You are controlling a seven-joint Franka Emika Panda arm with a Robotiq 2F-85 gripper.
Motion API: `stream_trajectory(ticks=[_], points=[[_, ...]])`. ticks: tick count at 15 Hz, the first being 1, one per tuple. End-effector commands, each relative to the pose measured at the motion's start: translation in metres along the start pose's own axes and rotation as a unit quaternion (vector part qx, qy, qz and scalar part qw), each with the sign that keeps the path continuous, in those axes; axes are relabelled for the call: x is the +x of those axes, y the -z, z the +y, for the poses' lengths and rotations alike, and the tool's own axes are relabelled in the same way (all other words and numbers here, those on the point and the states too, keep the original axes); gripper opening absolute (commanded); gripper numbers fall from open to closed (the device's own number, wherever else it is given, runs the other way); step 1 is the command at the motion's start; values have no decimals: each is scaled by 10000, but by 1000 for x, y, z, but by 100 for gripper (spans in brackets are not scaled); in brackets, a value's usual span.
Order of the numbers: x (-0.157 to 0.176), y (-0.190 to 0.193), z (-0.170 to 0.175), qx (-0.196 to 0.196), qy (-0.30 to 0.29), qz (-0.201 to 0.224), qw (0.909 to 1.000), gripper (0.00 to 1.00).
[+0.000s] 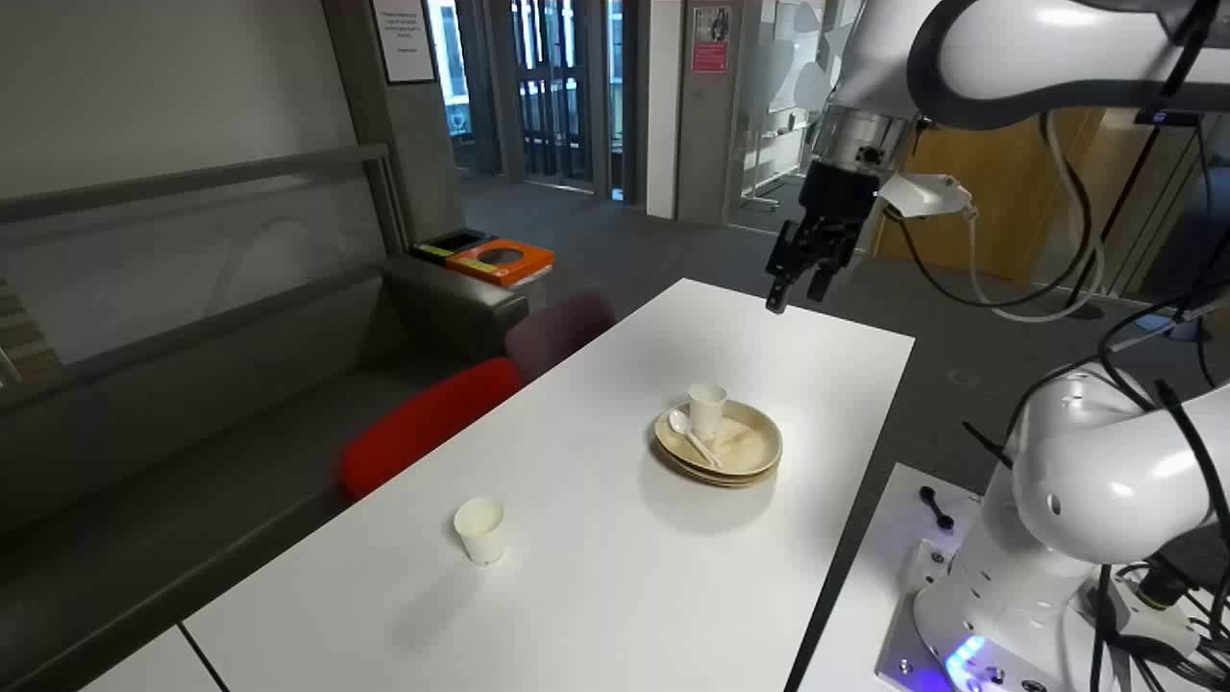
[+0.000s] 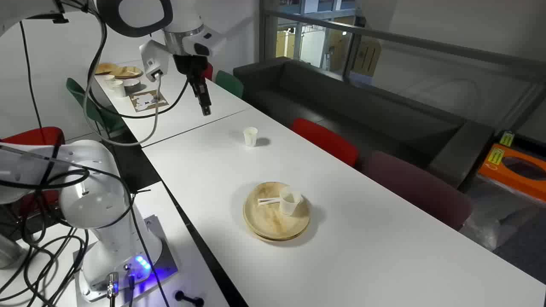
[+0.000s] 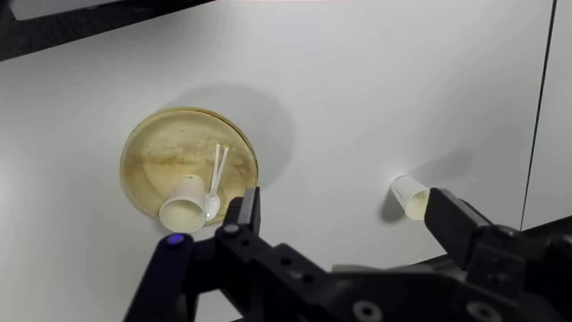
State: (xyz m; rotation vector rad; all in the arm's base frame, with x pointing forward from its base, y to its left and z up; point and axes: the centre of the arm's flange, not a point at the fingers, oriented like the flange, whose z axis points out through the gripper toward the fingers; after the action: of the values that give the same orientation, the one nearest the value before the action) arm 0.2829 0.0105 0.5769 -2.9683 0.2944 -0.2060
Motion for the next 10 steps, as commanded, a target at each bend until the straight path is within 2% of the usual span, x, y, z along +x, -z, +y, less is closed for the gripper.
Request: stream_trajectory(ticks=[1, 5, 10], points=[[0, 0, 0, -1, 0, -3, 10000, 100], [19, -18, 0, -72, -151, -74, 9998, 100], [68, -54, 23, -67, -569, -268, 9980, 100]])
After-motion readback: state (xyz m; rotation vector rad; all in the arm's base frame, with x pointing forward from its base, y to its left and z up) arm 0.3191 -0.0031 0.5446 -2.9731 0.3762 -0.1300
